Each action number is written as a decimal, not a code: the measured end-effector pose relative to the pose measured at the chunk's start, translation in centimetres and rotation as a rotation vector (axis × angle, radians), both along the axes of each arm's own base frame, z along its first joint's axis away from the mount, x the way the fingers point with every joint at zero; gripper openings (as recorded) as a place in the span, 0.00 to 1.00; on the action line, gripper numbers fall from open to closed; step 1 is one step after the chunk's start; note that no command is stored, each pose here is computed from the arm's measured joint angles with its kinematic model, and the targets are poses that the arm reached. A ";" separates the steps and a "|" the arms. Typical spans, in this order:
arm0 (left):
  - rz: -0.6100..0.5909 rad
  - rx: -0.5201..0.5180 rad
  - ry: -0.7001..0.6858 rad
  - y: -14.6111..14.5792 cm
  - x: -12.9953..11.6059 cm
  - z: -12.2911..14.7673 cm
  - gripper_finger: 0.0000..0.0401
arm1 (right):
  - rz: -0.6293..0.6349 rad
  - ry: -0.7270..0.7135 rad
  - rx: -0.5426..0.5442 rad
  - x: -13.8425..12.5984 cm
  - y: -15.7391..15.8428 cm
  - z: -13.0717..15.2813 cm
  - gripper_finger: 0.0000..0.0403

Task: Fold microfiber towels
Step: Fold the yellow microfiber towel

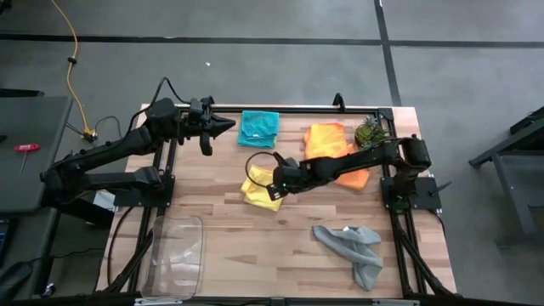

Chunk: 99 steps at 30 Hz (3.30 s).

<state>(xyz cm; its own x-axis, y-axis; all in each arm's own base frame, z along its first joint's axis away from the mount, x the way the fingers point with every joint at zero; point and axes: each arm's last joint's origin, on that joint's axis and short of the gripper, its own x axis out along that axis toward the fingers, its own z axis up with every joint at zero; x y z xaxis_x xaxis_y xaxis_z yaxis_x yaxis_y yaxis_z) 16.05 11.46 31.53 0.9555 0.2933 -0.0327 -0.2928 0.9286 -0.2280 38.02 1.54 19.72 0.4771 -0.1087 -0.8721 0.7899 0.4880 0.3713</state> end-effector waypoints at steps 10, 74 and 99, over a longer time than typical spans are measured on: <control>0.028 -0.008 -0.001 0.1 0.0 0.0 0.00 | 0.163 -0.030 0.045 1.6 -2.3 -2.1 0.01; 0.248 -0.077 0.062 0.7 -0.3 -0.9 0.00 | 0.288 -0.188 -0.046 -1.9 -3.4 -5.7 0.00; 0.318 -0.088 0.055 0.8 -0.4 -0.9 0.00 | 1.406 0.124 -0.582 4.4 -5.4 -5.2 0.00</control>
